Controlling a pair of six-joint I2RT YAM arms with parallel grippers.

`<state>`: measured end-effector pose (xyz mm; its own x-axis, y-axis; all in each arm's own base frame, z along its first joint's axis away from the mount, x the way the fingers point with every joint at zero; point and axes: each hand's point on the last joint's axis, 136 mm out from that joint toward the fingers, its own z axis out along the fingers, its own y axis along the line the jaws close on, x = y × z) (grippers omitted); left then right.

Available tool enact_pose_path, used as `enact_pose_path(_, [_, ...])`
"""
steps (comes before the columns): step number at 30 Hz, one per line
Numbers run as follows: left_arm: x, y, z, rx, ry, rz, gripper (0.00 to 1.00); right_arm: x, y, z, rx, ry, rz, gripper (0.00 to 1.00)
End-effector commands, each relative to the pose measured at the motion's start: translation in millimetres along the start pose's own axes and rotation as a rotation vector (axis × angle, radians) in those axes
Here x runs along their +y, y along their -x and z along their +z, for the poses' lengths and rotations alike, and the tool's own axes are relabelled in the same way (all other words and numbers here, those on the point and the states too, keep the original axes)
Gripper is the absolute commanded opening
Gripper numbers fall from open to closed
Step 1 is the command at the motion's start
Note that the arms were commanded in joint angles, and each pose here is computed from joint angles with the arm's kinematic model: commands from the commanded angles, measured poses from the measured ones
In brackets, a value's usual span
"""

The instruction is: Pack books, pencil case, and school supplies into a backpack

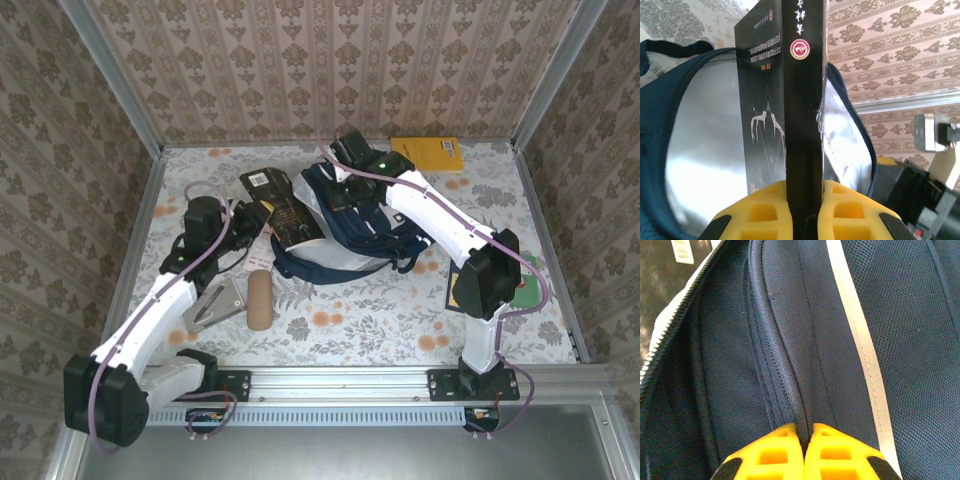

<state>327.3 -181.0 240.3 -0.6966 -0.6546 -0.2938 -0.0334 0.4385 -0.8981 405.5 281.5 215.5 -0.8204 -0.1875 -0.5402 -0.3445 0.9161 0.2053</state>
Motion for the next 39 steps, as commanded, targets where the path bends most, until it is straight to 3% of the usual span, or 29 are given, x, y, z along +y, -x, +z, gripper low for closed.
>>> enact_pose_path(1, [-12.1,7.4,15.2,-0.029,-0.089,-0.002,0.00,23.9,34.6,-52.8,-0.141,0.107,0.038,0.00])
enact_pose_path(5, [9.8,1.5,32.5,-0.032,-0.084,-0.049,0.00,25.1,39.5,-56.3,-0.154,0.124,0.050,0.00])
enact_pose_path(14, [13.7,-12.8,60.1,0.010,-0.081,-0.073,0.00,25.1,48.1,-57.3,-0.167,0.155,0.090,0.00])
enact_pose_path(27, [14.6,-24.0,13.5,0.001,-0.026,-0.037,0.00,-18.8,50.4,-43.9,-0.158,0.099,0.242,0.00])
enact_pose_path(39, [9.7,-23.2,9.0,-0.021,-0.032,-0.048,0.00,-20.0,52.5,-45.1,-0.156,0.095,0.252,0.00])
